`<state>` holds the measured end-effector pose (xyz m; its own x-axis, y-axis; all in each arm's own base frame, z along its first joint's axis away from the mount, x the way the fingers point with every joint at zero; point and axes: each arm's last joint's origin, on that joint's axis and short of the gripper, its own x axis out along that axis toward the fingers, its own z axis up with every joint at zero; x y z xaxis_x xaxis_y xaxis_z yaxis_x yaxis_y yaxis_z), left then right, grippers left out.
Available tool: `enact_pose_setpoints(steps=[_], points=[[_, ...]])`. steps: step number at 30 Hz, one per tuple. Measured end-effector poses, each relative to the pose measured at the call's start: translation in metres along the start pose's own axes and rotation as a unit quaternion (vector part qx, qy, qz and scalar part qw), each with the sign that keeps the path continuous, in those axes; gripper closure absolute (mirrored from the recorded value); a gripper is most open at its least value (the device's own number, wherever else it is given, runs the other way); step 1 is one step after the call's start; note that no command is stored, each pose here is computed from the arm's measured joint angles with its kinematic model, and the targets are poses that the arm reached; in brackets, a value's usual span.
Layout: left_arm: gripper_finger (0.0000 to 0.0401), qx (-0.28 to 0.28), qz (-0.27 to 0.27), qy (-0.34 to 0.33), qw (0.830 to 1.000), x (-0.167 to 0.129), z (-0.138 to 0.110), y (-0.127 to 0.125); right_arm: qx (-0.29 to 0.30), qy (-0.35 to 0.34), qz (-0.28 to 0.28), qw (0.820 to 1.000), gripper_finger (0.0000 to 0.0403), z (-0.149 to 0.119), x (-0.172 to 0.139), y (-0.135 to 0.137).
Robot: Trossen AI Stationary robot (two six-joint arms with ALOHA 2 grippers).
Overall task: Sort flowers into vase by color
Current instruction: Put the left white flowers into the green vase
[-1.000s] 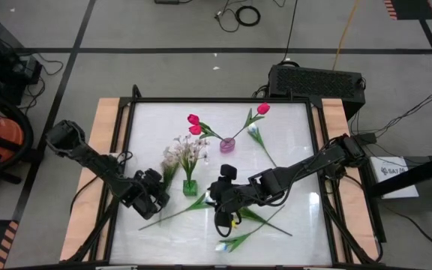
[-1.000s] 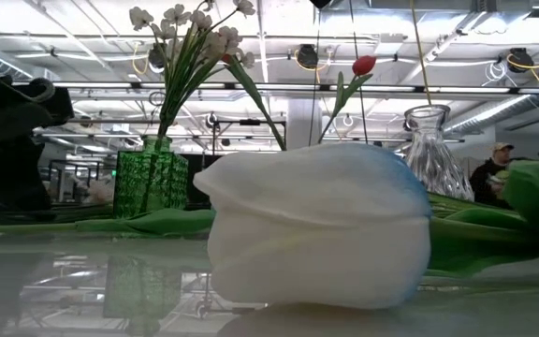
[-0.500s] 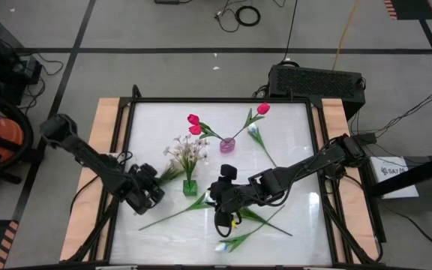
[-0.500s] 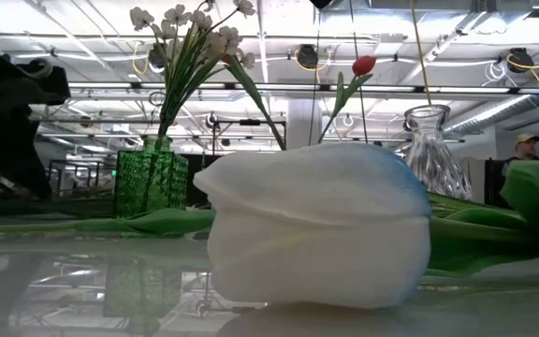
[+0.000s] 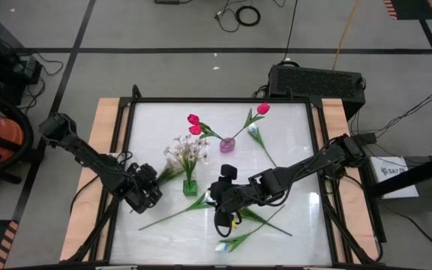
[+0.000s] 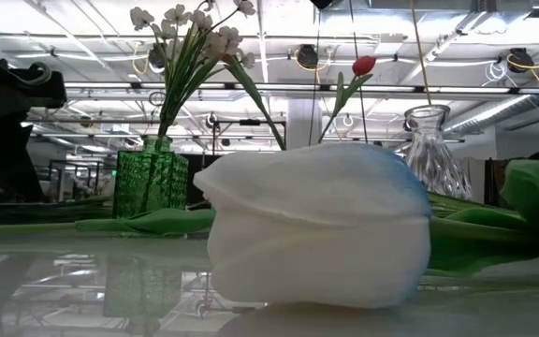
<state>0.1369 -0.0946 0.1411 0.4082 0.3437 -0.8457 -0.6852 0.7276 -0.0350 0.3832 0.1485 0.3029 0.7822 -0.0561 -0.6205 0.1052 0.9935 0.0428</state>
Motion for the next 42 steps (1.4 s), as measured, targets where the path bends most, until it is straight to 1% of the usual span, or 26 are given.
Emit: enact_pose_setpoints(steps=[6,10,14,17,20,22,26,30,34,36,39,42], points=[[0.0205,0.007,-0.015,-0.001,1.0,-0.003,-0.004,-0.002,-0.001,0.004,-0.002,1.0,0.0204,-0.001,0.0,0.0],[0.0146,0.022,-0.001,-0.015,1.0,0.001,-0.007,-0.003,-0.002,0.006,-0.002,1.0,0.0204,-0.001,0.0,0.0],[0.0108,0.042,0.022,-0.025,0.999,0.008,-0.011,-0.005,0.002,0.006,-0.002,1.0,0.0204,-0.001,0.0,0.0],[0.0102,0.05,0.03,-0.024,0.998,0.013,-0.014,-0.008,0.005,0.006,-0.003,1.0,0.0204,-0.001,0.0,-0.001],[0.0116,0.057,0.033,-0.023,0.998,0.016,-0.015,-0.009,0.005,0.006,-0.002,1.0,0.0204,-0.001,0.0,0.0],[0.0142,0.06,0.032,-0.022,0.997,0.016,-0.016,-0.009,0.005,0.007,-0.003,1.0,0.0204,-0.001,0.0,-0.001],[0.0215,0.059,0.029,-0.017,0.998,0.017,-0.016,-0.009,0.005,0.006,-0.002,1.0,0.0204,-0.001,0.0,0.0],[0.0294,0.057,0.036,-0.015,0.998,0.02,-0.019,-0.004,0.008,0.006,-0.002,1.0,0.0204,-0.001,0.0,0.0],[0.0373,0.061,0.045,-0.034,0.997,0.02,-0.017,-0.001,0.009,0.007,-0.003,1.0,0.0204,-0.001,0.0,-0.001],[0.0388,0.048,0.04,-0.049,0.997,0.017,-0.015,0.0,0.009,0.007,-0.003,1.0,0.0204,-0.001,0.0,-0.001],[0.0386,0.033,0.047,-0.058,0.997,0.006,-0.008,0.005,0.009,0.007,-0.003,1.0,0.0204,-0.001,0.0,-0.001],[0.0386,0.017,0.051,-0.074,0.996,-0.012,-0.001,0.01,0.009,0.007,-0.003,1.0,0.0204,-0.001,0.0,-0.001]])
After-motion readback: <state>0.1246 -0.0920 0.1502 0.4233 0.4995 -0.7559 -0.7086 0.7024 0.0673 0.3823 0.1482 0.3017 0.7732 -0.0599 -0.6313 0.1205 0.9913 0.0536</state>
